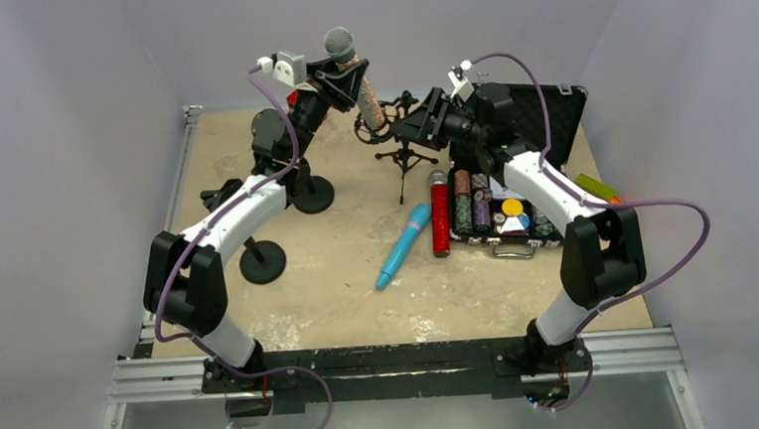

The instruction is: Attach the microphones to the stand

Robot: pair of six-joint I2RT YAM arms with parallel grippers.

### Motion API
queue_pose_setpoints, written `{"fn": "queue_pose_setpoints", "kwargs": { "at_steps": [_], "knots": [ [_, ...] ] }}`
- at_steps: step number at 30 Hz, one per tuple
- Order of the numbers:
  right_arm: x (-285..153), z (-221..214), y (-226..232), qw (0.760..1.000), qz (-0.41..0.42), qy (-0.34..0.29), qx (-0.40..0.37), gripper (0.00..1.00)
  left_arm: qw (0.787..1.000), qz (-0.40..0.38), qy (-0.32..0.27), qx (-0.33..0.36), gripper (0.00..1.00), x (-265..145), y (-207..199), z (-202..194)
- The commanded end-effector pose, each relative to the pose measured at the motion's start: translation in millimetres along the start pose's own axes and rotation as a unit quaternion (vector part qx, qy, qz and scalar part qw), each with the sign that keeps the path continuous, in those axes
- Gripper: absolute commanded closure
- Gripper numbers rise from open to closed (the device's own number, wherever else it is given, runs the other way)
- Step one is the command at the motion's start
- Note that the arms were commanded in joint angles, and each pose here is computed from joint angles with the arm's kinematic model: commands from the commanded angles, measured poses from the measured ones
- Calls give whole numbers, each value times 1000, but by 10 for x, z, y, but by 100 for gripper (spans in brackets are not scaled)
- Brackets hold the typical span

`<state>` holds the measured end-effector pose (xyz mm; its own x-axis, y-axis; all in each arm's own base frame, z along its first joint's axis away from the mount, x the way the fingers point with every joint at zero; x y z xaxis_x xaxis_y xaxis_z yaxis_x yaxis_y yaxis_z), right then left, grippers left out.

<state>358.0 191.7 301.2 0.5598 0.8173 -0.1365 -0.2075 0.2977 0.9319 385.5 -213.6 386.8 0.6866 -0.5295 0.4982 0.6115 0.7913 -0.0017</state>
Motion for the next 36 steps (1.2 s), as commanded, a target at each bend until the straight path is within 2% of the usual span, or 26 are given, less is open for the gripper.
{"fn": "queue_pose_setpoints", "kwargs": {
  "at_steps": [1,8,17,19,22,24,30,36],
  "knots": [
    [43,98,299,999,20,-45,5,40,998,-5,67,-21,100,-96,-13,-360],
    [163,86,191,997,15,-35,62,55,997,-13,64,-29,100,-88,-28,-376],
    [248,51,224,996,14,-17,83,70,997,-23,62,-39,100,-85,-51,-377],
    [259,49,226,996,17,-11,87,77,997,-22,65,-39,100,-86,-50,-389],
    [258,25,233,995,27,6,93,94,996,-21,82,-35,100,-101,-41,-439],
    [246,18,269,994,39,17,98,100,994,-22,106,-27,100,-127,-31,-502],
    [192,24,409,990,78,37,110,100,987,-25,161,8,100,-254,0,-700],
    [183,58,402,986,91,53,126,100,981,-36,188,-10,100,-283,11,-878]
  ]
}}
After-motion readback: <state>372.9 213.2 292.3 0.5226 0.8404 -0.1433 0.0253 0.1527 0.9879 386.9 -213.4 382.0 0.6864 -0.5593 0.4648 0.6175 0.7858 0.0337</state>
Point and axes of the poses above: each gripper's point midway between its finger pads, its own x axis out along the fingers, its own y axis along the line the jaws close on, z = x × y, the point moved 9 cm from there along -x, back along the fingers, and after that the axes turned 13 degrees about x, right-handed, at the moved point
